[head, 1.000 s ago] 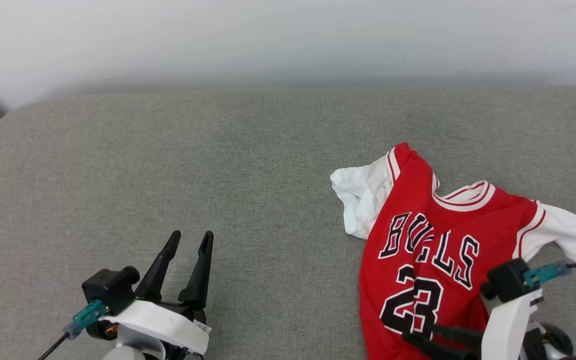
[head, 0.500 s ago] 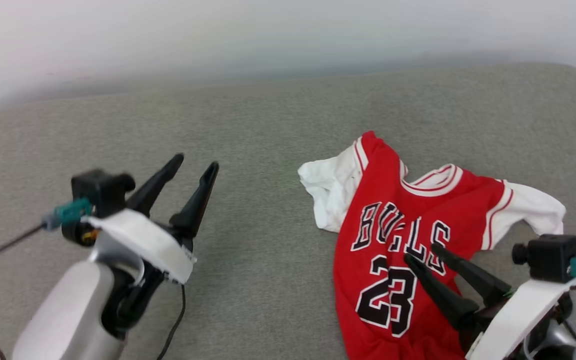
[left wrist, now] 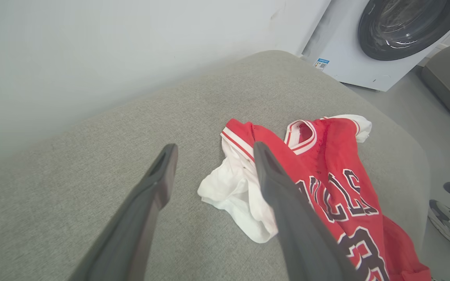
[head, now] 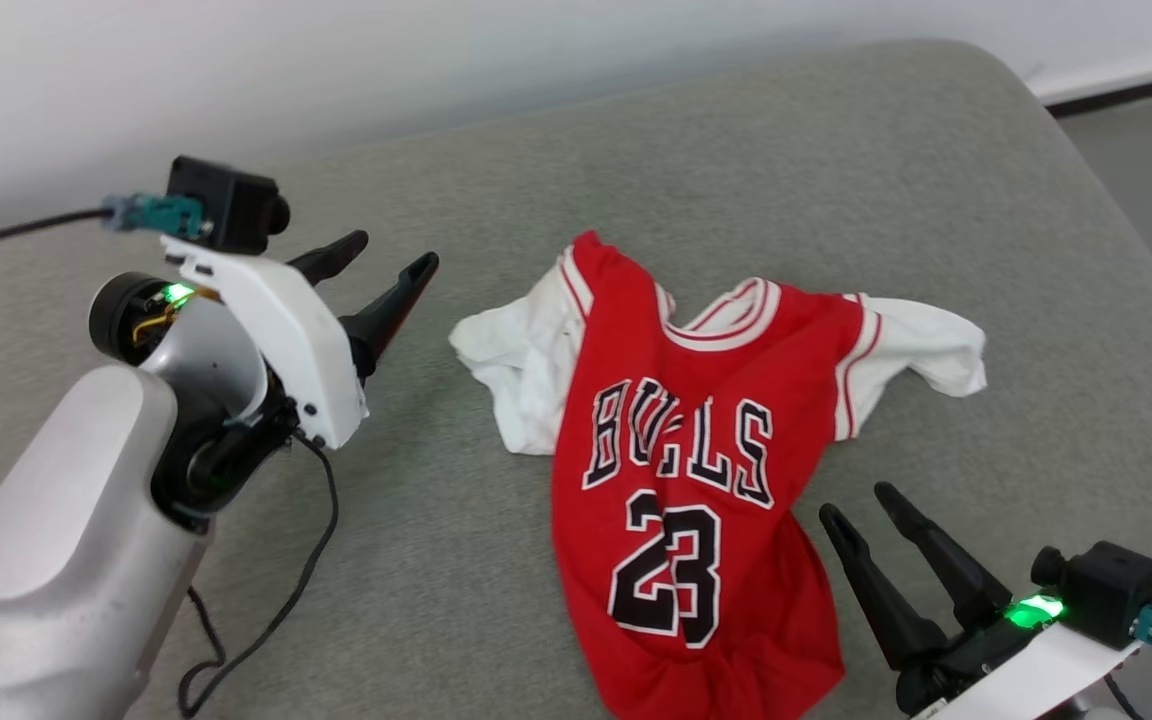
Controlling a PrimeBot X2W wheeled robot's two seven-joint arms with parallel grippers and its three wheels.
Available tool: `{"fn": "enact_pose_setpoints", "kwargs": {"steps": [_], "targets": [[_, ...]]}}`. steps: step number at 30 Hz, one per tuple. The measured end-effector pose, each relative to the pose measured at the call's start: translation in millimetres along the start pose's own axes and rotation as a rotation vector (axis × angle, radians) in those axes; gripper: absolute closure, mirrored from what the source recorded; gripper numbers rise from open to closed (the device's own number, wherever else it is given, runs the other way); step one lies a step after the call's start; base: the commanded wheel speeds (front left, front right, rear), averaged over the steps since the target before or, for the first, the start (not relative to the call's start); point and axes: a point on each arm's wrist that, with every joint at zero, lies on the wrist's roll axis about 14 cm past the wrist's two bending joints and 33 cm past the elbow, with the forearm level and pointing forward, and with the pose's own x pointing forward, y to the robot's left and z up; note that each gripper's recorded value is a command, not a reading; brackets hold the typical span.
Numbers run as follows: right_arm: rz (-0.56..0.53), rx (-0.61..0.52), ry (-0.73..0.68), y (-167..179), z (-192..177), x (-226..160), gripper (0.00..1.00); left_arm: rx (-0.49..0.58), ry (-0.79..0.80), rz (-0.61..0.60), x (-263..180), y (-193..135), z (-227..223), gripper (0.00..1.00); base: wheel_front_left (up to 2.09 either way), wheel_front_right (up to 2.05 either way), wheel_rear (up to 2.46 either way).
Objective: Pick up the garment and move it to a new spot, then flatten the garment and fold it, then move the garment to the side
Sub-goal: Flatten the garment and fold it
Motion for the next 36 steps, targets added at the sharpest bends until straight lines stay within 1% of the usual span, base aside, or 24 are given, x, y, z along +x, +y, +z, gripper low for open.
{"fn": "enact_pose_setpoints", "kwargs": {"steps": [4,5,7,10,16,19,23,27,28,29,30,31,32,33,34,36], "targets": [[-0.075,0.007,-0.037,-12,3,-5,0.0,-0.012,0.144,-0.013,26,0,-20,0.0,0.0,0.0,0.0],[-0.081,-0.002,-0.024,-12,-1,-8,0.0,-0.002,0.179,-0.018,31,-1,-25,0.0,0.0,0.0,0.0],[-0.109,0.026,-0.014,-12,-9,-12,0.0,0.021,0.243,-0.013,41,2,-34,0.0,0.0,0.0,0.0],[-0.142,0.029,-0.016,-18,-11,-15,0.0,0.016,0.33,-0.011,53,4,-52,0.0,0.0,0.0,0.0],[-0.189,0.02,-0.049,-26,-2,-16,0.0,0.015,0.406,0.035,74,18,-70,0.0,0.0,0.0,0.0],[-0.201,0.008,-0.076,-29,6,-15,0.0,-0.03,0.456,0.04,80,18,-87,0.0,0.0,0.0,0.0],[-0.217,-0.017,-0.096,-33,14,-17,0.0,-0.021,0.551,0.058,79,24,-109,0.0,0.0,0.0,0.0],[-0.229,-0.034,-0.121,-36,22,-17,0.0,-0.026,0.597,0.052,79,23,-119,0.0,0.0,0.0,0.0],[-0.231,-0.042,-0.123,-36,23,-17,0.0,-0.027,0.599,0.053,79,23,-120,0.0,0.0,0.0,0.0],[-0.236,-0.042,-0.129,-37,25,-18,0.0,-0.028,0.6,0.051,79,23,-120,0.03,0.0,0.0,0.0],[-0.237,-0.043,-0.128,-38,25,-18,0.0,-0.037,0.599,0.044,80,21,-120,0.18,0.0,0.0,0.0],[-0.236,-0.046,-0.13,-38,25,-18,0.0,-0.041,0.601,0.041,80,20,-121,0.48,0.0,0.0,0.0],[-0.237,-0.047,-0.131,-38,26,-18,0.0,-0.042,0.6,0.034,81,18,-121,0.6,0.0,0.0,0.0],[-0.238,-0.047,-0.131,-38,26,-18,0.0,-0.048,0.6,0.029,82,17,-121,0.95,0.0,0.0,0.0],[-0.239,-0.047,-0.13,-38,26,-18,0.0,-0.047,0.608,0.02,82,15,-123,1.0,0.0,0.0,0.0],[-0.242,-0.05,-0.129,-39,26,-18,0.0,-0.046,0.61,0.008,82,13,-123,1.0,0.0,0.0,0.0]]}}
